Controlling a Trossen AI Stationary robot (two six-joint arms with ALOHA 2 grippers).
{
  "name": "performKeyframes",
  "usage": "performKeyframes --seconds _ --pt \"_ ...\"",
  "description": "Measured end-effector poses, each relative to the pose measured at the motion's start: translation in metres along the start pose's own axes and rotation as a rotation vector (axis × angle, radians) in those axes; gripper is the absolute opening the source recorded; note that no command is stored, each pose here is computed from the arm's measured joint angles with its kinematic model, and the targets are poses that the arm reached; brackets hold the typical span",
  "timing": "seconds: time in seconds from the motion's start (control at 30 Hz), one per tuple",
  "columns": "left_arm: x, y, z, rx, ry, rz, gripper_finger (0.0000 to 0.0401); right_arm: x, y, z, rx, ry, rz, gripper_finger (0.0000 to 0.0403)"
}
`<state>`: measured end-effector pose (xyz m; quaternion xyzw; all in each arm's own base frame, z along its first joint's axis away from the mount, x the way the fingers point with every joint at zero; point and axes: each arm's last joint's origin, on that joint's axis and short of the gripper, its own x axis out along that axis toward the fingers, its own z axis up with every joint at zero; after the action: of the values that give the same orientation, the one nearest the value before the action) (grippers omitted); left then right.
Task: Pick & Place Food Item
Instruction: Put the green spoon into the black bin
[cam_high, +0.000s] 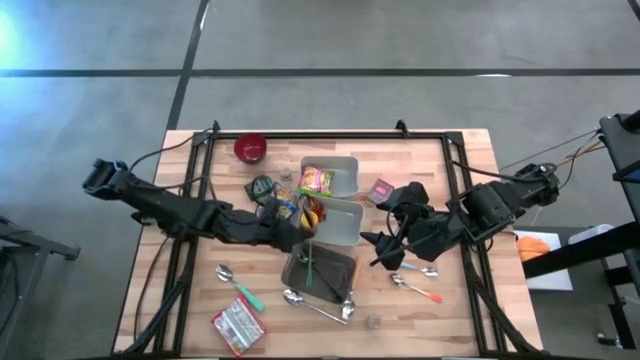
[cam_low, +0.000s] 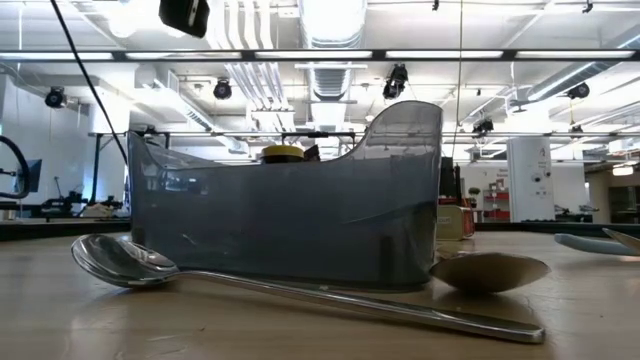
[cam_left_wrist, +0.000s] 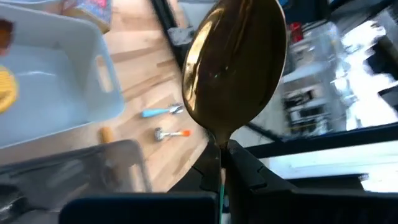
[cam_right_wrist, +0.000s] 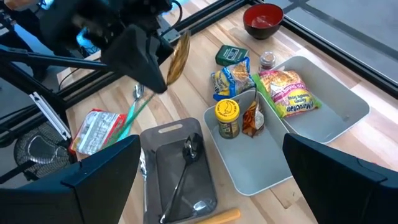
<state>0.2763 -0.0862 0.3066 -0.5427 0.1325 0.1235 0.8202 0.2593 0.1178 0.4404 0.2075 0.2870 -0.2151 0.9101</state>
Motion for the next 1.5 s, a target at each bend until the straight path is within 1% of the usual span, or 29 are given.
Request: performKeyframes --seconds 0.07,0.27,0.4,0.57,0.7,0.8,0.9,0.97,1.1,1.17,1.2,1.4,1.5 --pt "0.002 -0.001 -0.001 0.001 0.003 0.007 0.0001 0.0 0.0 0.0 0.001 -0.001 0.001 0.0389" --pt "0.01 0.003 -0.005 -0.068 0.016 0.028 0.0001 0.0 0.0 0.0 0.0 0.0 0.0 0.0389" --pt "0.017 0.005 -0.009 -0.192 0.027 0.041 0.0001 0.0 0.0 0.0 0.001 -0.001 0.0 0.0389" --pt "0.033 0.012 -0.024 -0.437 0.046 0.116 0.0001 0.0 0.0 0.0 0.0 0.0 0.0 0.0389" --pt "0.044 0.005 -0.034 -0.576 0.048 0.219 0.0001 0.0 0.0 0.0 0.0 0.0 0.0 0.0389" --pt "0.049 -0.006 -0.036 -0.683 0.02 0.345 0.0001 0.0 0.0 0.0 0.0 0.0 0.0 0.0389" --pt "0.054 -0.018 -0.036 -0.745 0.005 0.454 0.0001 0.0 0.0 0.0 0.0 0.0 0.001 0.0389" --pt "0.056 -0.022 -0.037 -0.802 -0.013 0.538 0.0001 0.0 0.0 0.0 0.0 0.0 0.0 0.0389" --pt "0.065 -0.023 -0.043 -0.944 -0.031 0.656 0.0001 0.0 0.0 0.0 0.0 0.0 0.0 0.0389" --pt "0.067 -0.021 -0.047 -1.032 -0.032 0.698 0.0001 0.0 0.0 0.0 0.0 0.0 0.0 0.0389" --pt "0.069 -0.019 -0.049 -1.057 -0.031 0.715 0.0001 0.0 0.0 0.0 0.0 -0.001 0.0 0.0389" --pt "0.082 -0.005 -0.058 -1.177 -0.081 0.761 0.0001 0.0 0.0 0.0 0.001 -0.001 0.0 0.0389" --pt "0.087 0.007 -0.062 -1.208 -0.107 0.79 0.0001 0.0 0.0 0.0 0.001 -0.001 0.001 0.0389"
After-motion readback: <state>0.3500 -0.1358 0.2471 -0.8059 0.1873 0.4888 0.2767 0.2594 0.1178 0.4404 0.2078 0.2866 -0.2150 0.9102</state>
